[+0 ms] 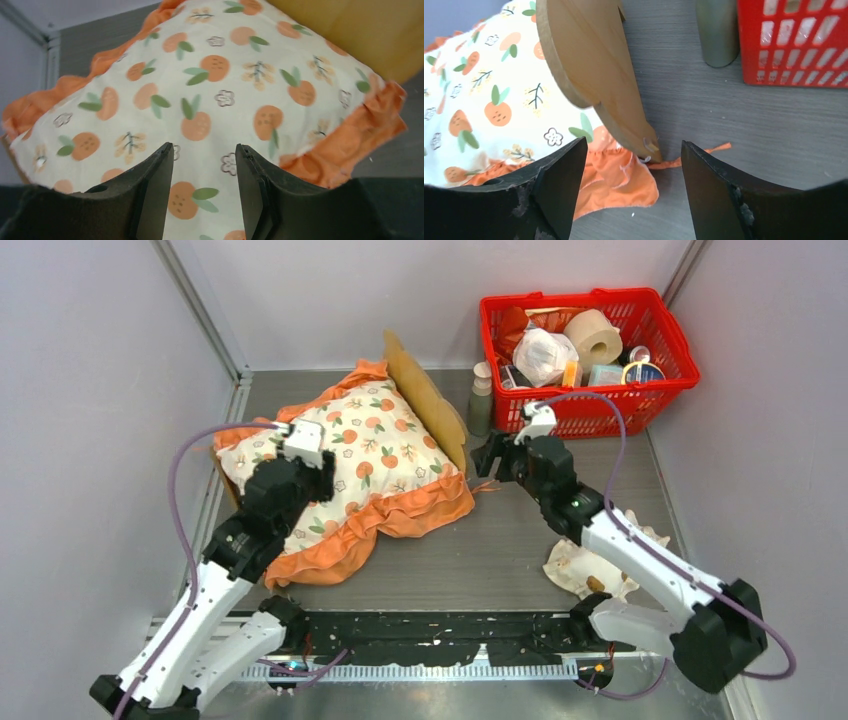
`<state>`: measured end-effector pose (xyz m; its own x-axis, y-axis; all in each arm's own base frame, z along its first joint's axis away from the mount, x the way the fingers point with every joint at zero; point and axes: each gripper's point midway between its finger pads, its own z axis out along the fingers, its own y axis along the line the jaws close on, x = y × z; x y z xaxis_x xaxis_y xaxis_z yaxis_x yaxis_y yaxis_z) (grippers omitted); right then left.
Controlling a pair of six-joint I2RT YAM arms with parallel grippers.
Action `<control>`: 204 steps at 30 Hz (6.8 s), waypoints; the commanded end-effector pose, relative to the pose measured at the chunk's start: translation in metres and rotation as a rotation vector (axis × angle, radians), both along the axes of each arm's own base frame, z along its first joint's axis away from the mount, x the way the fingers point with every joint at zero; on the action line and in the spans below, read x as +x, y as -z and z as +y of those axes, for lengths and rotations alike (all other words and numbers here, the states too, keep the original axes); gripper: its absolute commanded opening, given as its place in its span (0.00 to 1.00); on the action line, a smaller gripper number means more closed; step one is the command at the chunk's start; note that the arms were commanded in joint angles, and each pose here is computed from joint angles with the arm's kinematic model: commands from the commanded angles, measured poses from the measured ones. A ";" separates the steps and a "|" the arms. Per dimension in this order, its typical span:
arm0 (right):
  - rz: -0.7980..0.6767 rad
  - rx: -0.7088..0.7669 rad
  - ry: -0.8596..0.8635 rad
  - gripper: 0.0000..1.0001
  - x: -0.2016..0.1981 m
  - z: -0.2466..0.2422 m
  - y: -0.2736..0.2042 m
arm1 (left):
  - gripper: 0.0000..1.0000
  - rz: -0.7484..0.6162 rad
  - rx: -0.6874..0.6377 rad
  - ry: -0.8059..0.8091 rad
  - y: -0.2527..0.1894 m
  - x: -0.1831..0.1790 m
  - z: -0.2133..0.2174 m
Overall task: Set up the pet bed
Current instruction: Adjust the bed frame at the center of the board, then cross the ropes on the bed frame.
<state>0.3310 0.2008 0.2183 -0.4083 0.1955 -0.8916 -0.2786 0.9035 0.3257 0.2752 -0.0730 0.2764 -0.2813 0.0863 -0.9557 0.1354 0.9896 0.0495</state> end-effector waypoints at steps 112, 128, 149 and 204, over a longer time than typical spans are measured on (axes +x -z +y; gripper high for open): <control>-0.037 -0.107 -0.192 0.06 0.007 0.023 0.125 | 0.00 -0.107 -0.019 0.672 0.016 0.083 -0.184; -0.508 -0.239 -0.091 0.05 0.038 0.003 -0.066 | 0.00 -0.070 -0.020 0.638 0.031 0.088 -0.179; -0.516 -0.382 -0.206 0.21 0.103 0.053 -0.100 | 0.00 -0.036 0.051 0.545 0.047 0.098 -0.158; -0.303 -0.215 -0.268 0.50 0.000 0.082 0.030 | 0.00 -0.024 -0.012 0.563 0.037 0.096 -0.160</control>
<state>0.3252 0.2814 0.1844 -0.1402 -0.0584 -0.9884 -0.5826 0.8120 0.0346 0.3648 -0.2344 0.2099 -0.2290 0.2453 -0.9420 0.6537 0.7558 0.0379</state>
